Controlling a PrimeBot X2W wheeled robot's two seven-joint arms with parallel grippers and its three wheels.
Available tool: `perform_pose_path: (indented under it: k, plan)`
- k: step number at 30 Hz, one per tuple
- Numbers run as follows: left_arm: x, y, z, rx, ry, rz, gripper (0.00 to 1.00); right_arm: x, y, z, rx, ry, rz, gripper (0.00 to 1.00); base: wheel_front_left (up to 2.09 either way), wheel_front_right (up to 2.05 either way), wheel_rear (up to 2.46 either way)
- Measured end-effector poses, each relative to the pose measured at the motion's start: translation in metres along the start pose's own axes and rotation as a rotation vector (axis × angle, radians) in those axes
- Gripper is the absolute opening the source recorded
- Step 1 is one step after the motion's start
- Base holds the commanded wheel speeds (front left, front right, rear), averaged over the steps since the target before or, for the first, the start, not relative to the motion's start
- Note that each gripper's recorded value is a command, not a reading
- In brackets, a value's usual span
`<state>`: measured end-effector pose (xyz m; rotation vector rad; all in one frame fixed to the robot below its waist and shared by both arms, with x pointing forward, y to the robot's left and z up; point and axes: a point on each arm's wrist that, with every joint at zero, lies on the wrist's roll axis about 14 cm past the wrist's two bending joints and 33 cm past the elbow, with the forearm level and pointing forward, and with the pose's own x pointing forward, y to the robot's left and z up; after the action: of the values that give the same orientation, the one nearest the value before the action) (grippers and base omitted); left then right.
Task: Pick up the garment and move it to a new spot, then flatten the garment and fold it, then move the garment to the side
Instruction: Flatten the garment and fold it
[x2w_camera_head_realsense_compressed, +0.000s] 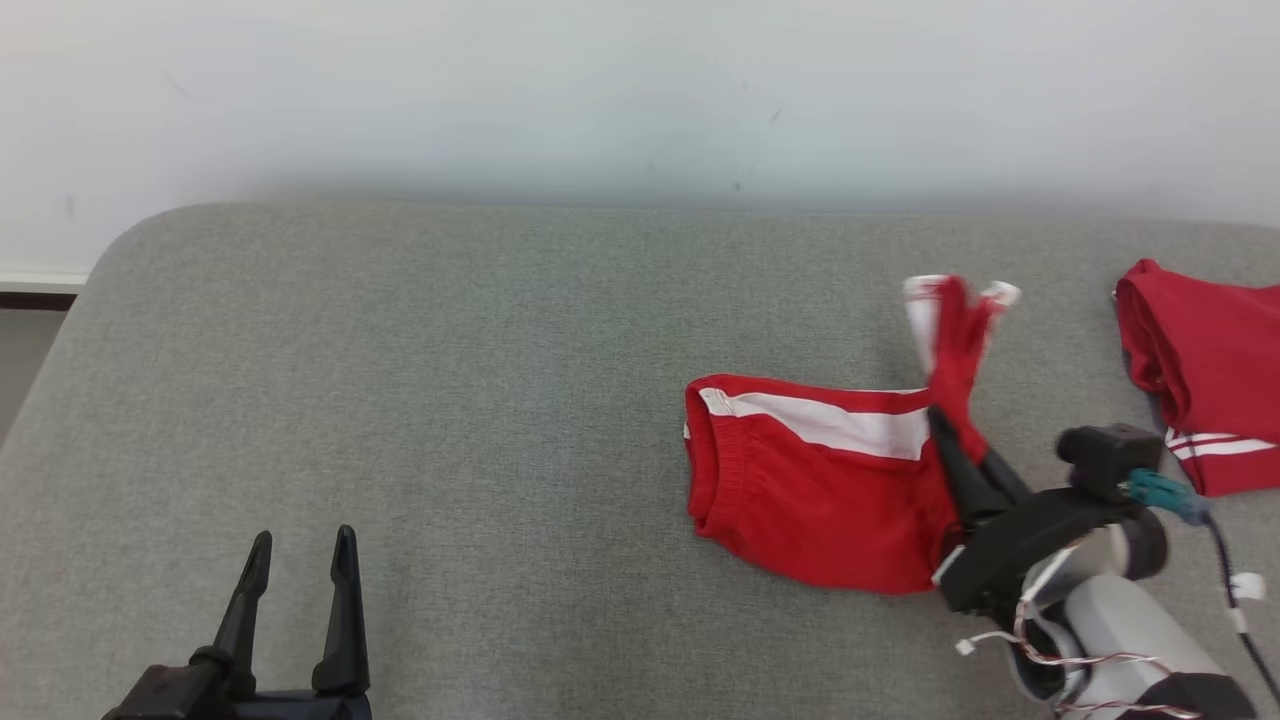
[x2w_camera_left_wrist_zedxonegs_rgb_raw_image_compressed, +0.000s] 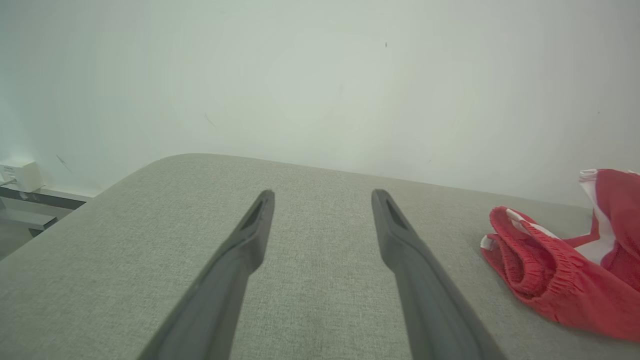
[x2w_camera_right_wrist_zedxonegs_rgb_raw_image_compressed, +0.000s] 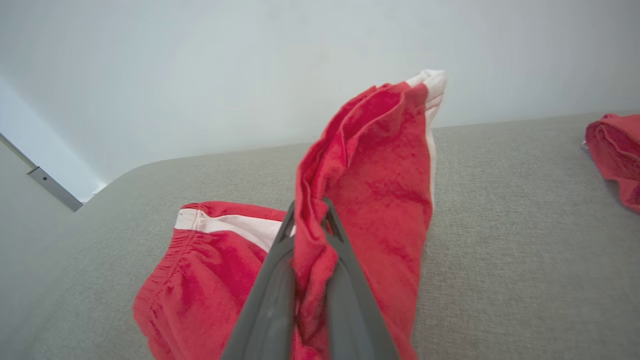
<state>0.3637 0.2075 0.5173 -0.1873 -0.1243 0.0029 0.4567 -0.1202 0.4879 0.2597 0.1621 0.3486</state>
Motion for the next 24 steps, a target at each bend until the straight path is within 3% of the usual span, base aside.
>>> perform_pose_path:
  k: [13,22,23,24]
  plan:
    - [-0.009,0.01,-0.001,-0.009,0.006,0.045,1.0,0.019,0.089,-0.029,0.073,0.062,0.167,0.0,0.0,0.0,0.0]
    - [-0.012,0.019,-0.003,-0.006,0.013,0.079,1.0,0.025,0.121,-0.07,-0.02,0.156,0.234,0.0,0.0,0.0,0.0]
    - [-0.013,0.02,-0.003,-0.006,0.016,0.083,1.0,0.025,0.122,-0.074,-0.016,0.164,0.233,0.24,0.0,0.0,0.0]
    - [-0.013,0.021,-0.004,-0.007,0.017,0.085,1.0,0.025,0.122,-0.074,-0.019,0.154,0.234,1.0,0.0,0.0,0.0]
